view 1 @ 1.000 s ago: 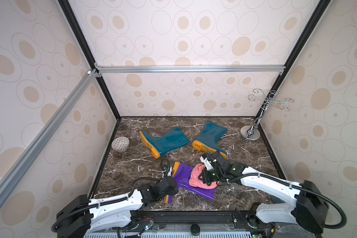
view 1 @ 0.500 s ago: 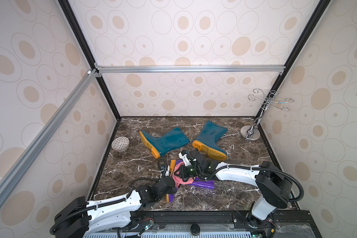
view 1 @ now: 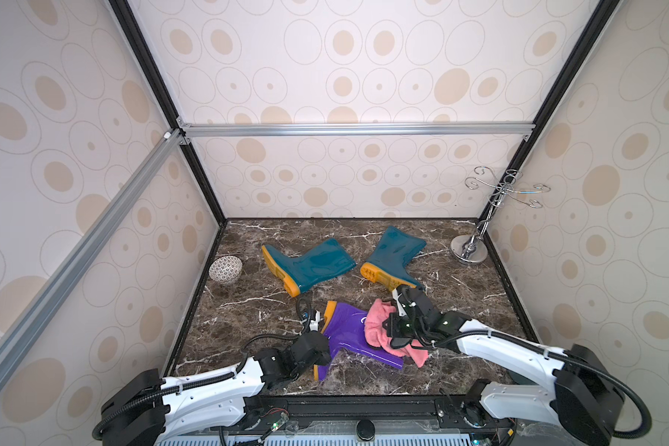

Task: Wipe the rubber boots with a cloth
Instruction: Wipe the dirt off the rubber boot.

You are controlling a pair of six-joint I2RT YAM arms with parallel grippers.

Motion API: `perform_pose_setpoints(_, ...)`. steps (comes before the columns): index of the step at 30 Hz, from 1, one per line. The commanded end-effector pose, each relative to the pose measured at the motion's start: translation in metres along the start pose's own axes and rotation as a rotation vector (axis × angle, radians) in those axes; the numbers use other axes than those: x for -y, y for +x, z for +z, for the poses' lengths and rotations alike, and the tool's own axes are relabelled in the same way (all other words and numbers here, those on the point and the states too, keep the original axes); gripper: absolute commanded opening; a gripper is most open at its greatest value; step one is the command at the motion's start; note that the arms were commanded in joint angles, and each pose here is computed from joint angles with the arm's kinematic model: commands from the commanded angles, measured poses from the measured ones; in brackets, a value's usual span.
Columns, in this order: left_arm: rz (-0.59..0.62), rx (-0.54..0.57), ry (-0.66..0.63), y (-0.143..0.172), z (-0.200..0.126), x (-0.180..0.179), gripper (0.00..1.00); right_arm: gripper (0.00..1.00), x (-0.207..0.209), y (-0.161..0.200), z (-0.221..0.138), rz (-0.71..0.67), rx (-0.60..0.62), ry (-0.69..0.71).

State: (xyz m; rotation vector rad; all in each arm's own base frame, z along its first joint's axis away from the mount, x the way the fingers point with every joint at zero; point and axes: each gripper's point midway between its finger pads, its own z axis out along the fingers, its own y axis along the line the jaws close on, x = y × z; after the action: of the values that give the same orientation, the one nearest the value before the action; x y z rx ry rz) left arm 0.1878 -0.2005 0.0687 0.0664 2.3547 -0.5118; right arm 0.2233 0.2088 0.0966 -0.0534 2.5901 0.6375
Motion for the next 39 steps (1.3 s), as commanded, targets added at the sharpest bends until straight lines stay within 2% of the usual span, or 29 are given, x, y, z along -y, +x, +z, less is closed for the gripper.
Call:
perform_pose_setpoints(1,-0.065,0.096,0.071,-0.027,-0.007,0.02,0.0,0.0,0.011,0.01,-0.016,-0.069,-0.036,0.047)
perform_pose_setpoints(6,-0.053,0.082,0.065,-0.024,-0.003,0.021,0.0,0.0,-0.044,-0.001,-0.003,-0.118,-0.095,-0.172)
perform_pose_setpoints(10,-0.044,0.07,0.065,-0.023,-0.002,0.022,0.0,0.0,-0.092,-0.023,0.025,-0.105,-0.14,-0.316)
perform_pose_setpoints(15,-0.039,0.064,0.056,-0.022,-0.001,0.021,0.0,0.0,-0.148,-0.049,0.061,-0.087,-0.187,-0.451)
perform_pose_setpoints(20,-0.05,0.07,0.056,-0.024,-0.003,0.022,0.0,0.0,-0.197,-0.046,0.066,-0.173,-0.169,-0.488)
perform_pose_setpoints(22,-0.048,0.075,0.052,-0.027,-0.004,0.022,0.0,0.0,-0.188,-0.047,0.068,-0.147,-0.139,-0.453)
perform_pose_setpoints(25,-0.047,0.081,0.042,-0.029,-0.005,0.021,0.0,0.0,-0.14,-0.041,0.075,-0.072,-0.094,-0.338)
perform_pose_setpoints(29,-0.067,0.078,0.028,-0.026,-0.004,0.016,0.0,0.0,-0.074,-0.009,0.078,0.009,-0.139,-0.214)
perform_pose_setpoints(32,-0.082,0.07,0.019,-0.025,-0.002,0.016,0.0,0.0,-0.03,0.011,0.063,0.007,-0.134,-0.087)
perform_pose_setpoints(36,-0.104,0.073,0.014,-0.027,-0.003,0.015,0.0,0.0,-0.011,0.025,0.026,-0.066,-0.165,-0.02)
perform_pose_setpoints(39,-0.114,0.08,0.041,-0.031,-0.005,0.021,0.0,0.0,-0.022,0.034,0.002,-0.1,-0.185,-0.09)
